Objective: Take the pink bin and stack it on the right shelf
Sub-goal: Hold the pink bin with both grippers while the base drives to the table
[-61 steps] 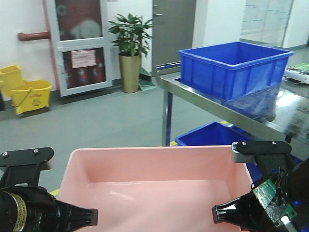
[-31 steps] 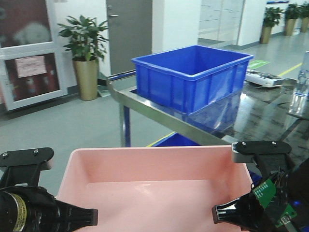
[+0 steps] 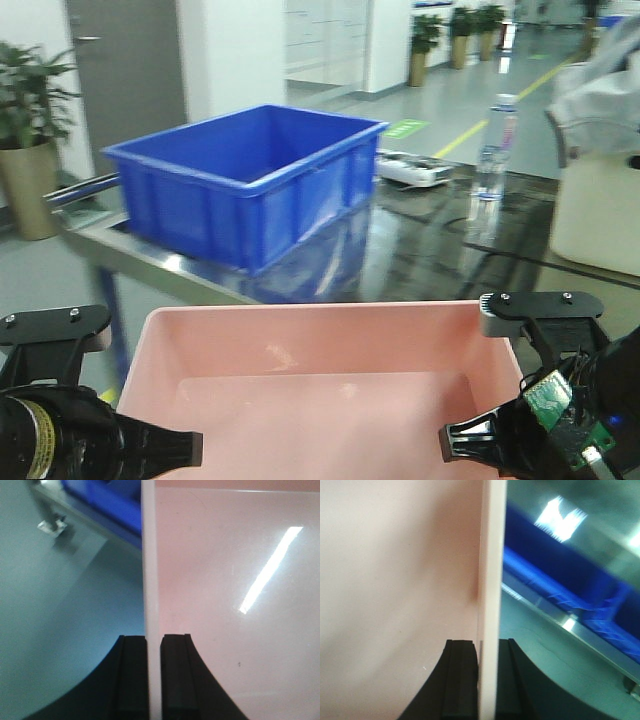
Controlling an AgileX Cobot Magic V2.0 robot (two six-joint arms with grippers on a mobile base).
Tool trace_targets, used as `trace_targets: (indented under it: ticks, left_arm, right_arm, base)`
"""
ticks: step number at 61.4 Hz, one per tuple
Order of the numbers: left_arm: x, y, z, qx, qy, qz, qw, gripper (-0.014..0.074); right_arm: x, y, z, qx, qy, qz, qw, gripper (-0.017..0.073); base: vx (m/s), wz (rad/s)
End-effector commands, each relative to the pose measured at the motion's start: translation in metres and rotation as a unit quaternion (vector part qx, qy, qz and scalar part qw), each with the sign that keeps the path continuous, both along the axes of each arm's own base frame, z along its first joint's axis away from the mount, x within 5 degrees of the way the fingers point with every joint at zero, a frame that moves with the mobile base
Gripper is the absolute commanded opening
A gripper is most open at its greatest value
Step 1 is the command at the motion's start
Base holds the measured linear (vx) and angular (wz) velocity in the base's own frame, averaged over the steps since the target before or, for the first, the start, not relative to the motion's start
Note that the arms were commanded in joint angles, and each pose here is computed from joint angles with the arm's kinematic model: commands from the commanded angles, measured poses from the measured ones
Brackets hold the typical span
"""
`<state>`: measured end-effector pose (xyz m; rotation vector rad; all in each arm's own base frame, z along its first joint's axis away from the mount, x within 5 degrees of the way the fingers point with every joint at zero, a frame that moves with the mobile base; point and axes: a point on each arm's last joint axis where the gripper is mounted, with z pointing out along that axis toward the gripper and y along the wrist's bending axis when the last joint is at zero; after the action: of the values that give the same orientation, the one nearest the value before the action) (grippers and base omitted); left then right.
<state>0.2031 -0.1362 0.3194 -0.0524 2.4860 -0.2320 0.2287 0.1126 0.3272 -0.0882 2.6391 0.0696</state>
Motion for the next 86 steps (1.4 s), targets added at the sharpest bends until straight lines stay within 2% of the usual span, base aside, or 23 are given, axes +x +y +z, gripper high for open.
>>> trace_targets:
  ticks: [1, 45, 86]
  left_arm:
    - [0.0004, 0.0037, 0.0192, -0.009, -0.050, -0.005, 0.999, 0.0025]
    - [0.0004, 0.0037, 0.0192, -0.009, -0.050, -0.005, 0.999, 0.0025]
    - [0.0004, 0.0037, 0.0192, -0.009, -0.050, -0.005, 0.999, 0.0025]
  right_arm:
    - [0.0007, -0.0069, 0.0186, -0.012, -0.052, 0.005, 0.999, 0.0082]
    - [0.0007, -0.0069, 0.0186, -0.012, -0.052, 0.005, 0.999, 0.0082]
    - [0.0007, -0.0068, 0.0186, -0.012, -0.052, 0.006, 0.999, 0.0082]
  base:
    - [0.25, -0.66]
    - [0.21, -0.61]
    - [0.18, -0.14]
